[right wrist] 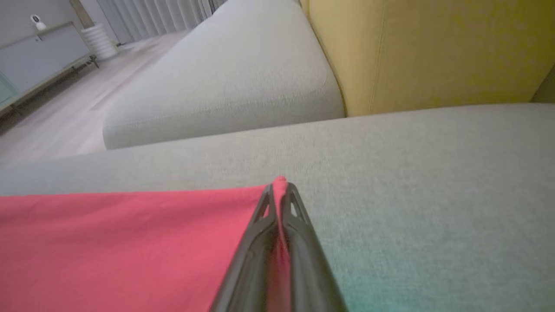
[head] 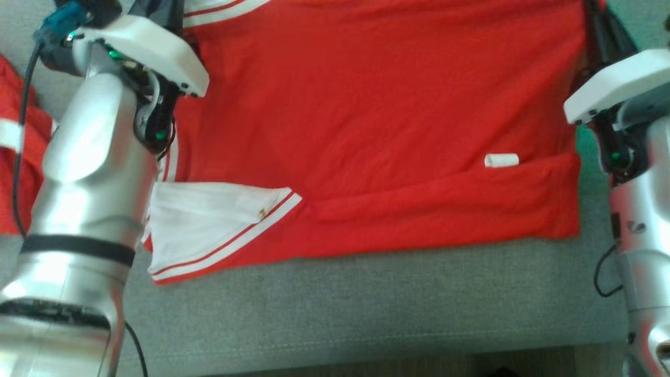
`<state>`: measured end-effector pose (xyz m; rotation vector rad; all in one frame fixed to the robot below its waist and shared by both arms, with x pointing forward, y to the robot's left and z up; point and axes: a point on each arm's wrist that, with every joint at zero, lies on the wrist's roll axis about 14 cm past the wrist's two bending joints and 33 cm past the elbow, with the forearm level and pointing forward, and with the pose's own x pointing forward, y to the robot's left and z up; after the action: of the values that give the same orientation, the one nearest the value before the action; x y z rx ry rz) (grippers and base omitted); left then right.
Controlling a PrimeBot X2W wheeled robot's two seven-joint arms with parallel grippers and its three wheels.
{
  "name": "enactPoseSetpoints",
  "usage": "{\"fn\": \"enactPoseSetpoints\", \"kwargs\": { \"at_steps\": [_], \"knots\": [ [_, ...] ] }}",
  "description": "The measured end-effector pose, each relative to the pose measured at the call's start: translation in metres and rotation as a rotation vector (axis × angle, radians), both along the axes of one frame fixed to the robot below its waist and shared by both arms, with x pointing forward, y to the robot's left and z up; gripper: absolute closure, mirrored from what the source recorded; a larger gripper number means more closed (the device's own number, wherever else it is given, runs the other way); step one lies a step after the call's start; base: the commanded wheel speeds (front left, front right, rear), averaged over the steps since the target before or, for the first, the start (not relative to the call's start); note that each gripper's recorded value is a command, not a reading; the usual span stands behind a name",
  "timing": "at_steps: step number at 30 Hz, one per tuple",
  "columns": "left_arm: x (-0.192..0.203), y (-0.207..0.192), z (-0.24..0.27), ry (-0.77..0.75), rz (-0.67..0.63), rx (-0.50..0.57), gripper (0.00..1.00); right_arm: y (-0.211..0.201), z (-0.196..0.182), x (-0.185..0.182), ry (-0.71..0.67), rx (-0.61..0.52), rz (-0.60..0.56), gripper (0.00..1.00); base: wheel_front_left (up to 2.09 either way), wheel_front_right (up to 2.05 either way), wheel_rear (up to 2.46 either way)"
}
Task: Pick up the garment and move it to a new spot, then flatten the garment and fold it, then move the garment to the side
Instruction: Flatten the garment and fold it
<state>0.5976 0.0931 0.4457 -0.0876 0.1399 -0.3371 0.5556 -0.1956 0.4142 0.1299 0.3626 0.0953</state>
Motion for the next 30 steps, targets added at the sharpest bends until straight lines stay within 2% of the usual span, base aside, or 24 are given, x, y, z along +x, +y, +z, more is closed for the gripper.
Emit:
{"fn": "enactPoseSetpoints", "kwargs": {
  "at_steps": [4,10,17,20,29,30],
  "knots": [
    [-0.008,0.005,0.021,-0.079,0.012,-0.015,1.0,0.003,0.019,0.002,-0.075,0.015,0.004,1.0,0.0,0.0,0.0],
    [-0.03,0.01,0.043,-0.172,0.024,-0.042,1.0,0.003,0.021,-0.013,-0.096,0.036,0.003,1.0,0.0,0.0,0.0],
    [-0.074,0.016,0.055,-0.234,0.036,-0.065,1.0,0.006,0.017,-0.038,-0.097,0.087,-0.001,1.0,0.0,0.0,0.0],
    [-0.097,0.021,0.046,-0.214,0.05,-0.072,1.0,0.007,0.012,-0.054,-0.077,0.094,-0.002,1.0,0.0,0.0,0.0],
    [-0.152,0.024,-0.017,0.007,0.084,-0.113,1.0,0.016,-0.005,-0.086,0.0,0.095,0.008,1.0,0.0,0.0,0.0],
    [-0.156,0.022,-0.023,0.03,0.078,-0.116,1.0,0.017,-0.008,-0.089,0.013,0.087,0.013,0.57,0.0,0.0,0.0]
  ]
}}
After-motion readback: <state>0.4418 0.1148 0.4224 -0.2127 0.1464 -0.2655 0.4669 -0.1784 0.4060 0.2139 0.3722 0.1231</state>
